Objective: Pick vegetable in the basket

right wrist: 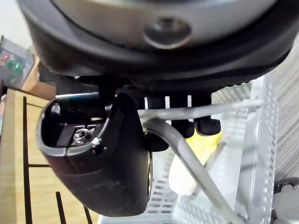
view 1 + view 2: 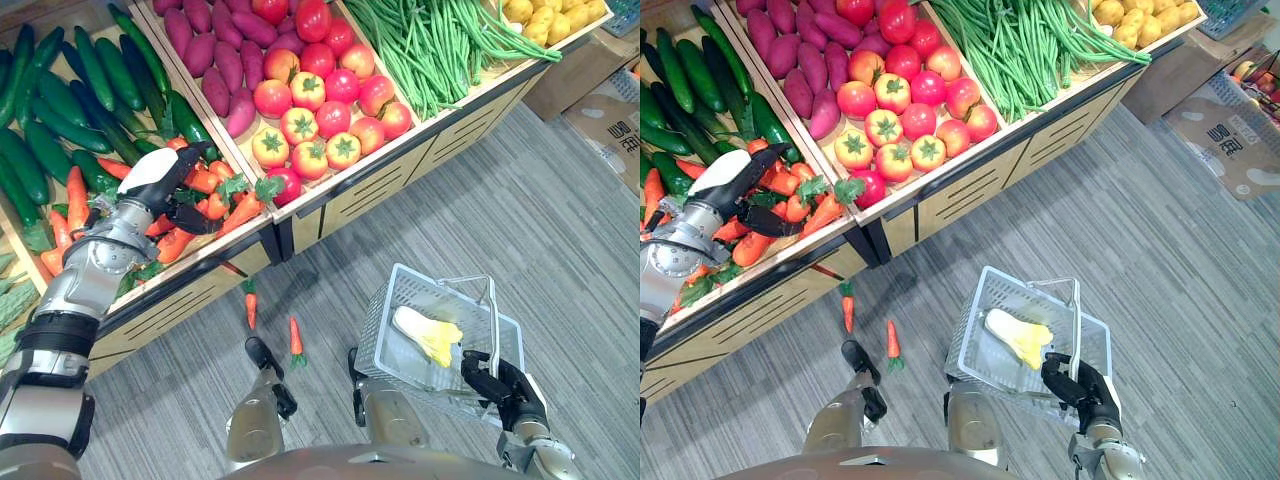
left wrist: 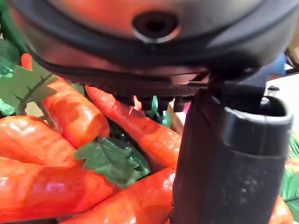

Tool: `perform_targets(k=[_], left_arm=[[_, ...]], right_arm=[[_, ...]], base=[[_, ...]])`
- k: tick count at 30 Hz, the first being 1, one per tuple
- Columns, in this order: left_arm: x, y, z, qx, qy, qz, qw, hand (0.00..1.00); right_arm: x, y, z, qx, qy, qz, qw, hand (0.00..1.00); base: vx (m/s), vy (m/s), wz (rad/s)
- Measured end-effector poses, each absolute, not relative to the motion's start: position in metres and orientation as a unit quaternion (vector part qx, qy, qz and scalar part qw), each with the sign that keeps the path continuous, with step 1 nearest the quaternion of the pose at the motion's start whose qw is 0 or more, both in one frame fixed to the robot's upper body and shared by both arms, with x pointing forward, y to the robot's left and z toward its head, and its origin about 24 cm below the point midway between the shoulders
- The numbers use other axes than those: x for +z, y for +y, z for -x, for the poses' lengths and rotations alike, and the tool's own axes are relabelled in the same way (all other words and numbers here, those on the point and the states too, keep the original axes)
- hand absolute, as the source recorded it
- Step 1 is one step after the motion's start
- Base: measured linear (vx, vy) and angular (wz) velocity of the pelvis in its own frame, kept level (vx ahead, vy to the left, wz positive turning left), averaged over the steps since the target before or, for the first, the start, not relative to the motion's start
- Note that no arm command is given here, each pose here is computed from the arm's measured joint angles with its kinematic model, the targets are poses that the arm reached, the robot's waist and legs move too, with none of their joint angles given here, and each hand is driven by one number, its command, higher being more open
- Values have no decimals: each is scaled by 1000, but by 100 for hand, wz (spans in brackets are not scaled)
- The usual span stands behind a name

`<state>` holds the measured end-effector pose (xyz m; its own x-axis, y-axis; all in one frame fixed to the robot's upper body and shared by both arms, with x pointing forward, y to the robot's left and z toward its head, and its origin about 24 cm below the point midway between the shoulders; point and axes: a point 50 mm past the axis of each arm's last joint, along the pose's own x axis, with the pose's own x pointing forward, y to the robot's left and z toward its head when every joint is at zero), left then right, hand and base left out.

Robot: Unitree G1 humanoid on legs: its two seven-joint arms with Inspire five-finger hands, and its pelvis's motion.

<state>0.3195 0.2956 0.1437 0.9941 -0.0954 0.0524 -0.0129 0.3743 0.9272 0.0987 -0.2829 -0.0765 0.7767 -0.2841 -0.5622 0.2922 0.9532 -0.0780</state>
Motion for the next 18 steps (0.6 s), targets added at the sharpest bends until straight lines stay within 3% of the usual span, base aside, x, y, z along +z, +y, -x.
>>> perform_targets(k=[7,8,18], left_arm=[[138,297,-319,-3,-62,-534,843,100],[137,299,-318,1,-61,-532,844,0],[130,321,-314,57,-38,-503,862,0]], right_arm=[[-75,-281,-104,-141,294,0,945,0],[-75,-281,-105,-139,293,2,946,0],[-75,-288,-107,-138,299,18,944,0]], base=[[25,-16,3],[26,-33,-3],[3,-36,-1]])
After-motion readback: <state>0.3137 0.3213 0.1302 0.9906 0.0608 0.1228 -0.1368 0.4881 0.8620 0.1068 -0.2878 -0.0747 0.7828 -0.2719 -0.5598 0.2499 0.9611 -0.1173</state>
